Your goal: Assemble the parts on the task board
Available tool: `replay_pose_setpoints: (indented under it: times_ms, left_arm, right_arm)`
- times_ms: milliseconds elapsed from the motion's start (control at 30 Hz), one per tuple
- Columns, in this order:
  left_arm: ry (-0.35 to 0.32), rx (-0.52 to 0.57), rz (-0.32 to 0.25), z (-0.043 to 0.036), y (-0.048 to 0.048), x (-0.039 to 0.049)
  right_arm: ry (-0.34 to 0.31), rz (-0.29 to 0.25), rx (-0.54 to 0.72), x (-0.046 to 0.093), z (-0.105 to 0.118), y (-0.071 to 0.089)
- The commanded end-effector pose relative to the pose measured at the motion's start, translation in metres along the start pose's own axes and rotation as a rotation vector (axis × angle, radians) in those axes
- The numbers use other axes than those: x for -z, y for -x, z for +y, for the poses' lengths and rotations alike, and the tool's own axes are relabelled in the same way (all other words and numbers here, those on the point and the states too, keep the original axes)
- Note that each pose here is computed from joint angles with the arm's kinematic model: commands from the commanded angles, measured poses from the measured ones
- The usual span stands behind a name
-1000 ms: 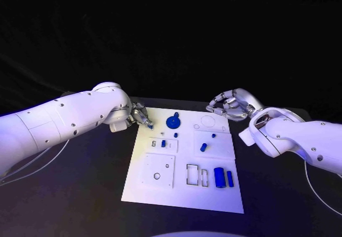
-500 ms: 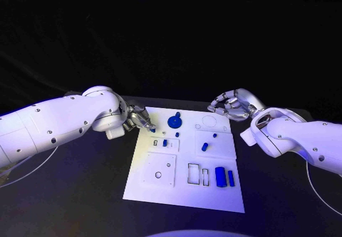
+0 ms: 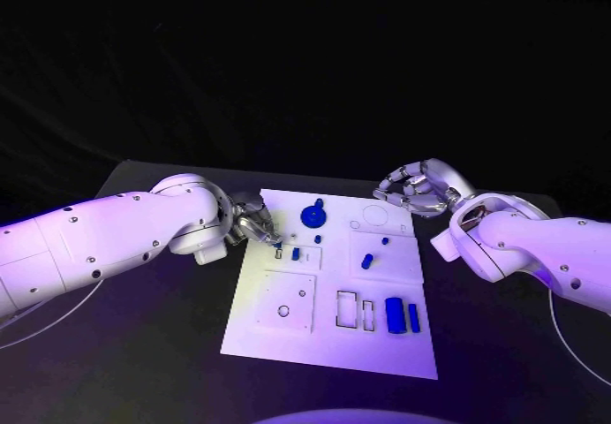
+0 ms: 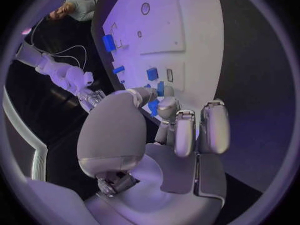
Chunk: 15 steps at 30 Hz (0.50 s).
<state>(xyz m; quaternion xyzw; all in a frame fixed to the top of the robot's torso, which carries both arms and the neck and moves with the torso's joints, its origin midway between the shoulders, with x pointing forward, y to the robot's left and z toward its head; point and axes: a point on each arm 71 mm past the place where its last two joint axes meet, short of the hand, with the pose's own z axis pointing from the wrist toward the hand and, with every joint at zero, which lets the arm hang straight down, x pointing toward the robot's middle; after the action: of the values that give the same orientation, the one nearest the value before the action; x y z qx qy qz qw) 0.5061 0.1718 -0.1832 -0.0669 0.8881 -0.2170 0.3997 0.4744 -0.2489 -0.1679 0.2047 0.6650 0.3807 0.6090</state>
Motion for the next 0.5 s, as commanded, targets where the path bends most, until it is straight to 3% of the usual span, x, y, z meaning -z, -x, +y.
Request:
replay_pose_setpoints:
  times_ms: [33,500]
  left_arm:
    - [-0.028,-0.061,-0.043,-0.0042,-0.0011,-0.0013]
    - [-0.012,-0.113,-0.031,-0.0002,-0.0166,-0.0089]
  right_arm:
    - [0.014,0.008,-0.001,0.0,0.001,-0.001]
    - [0.016,0.008,-0.003,0.001,0.001,-0.002]
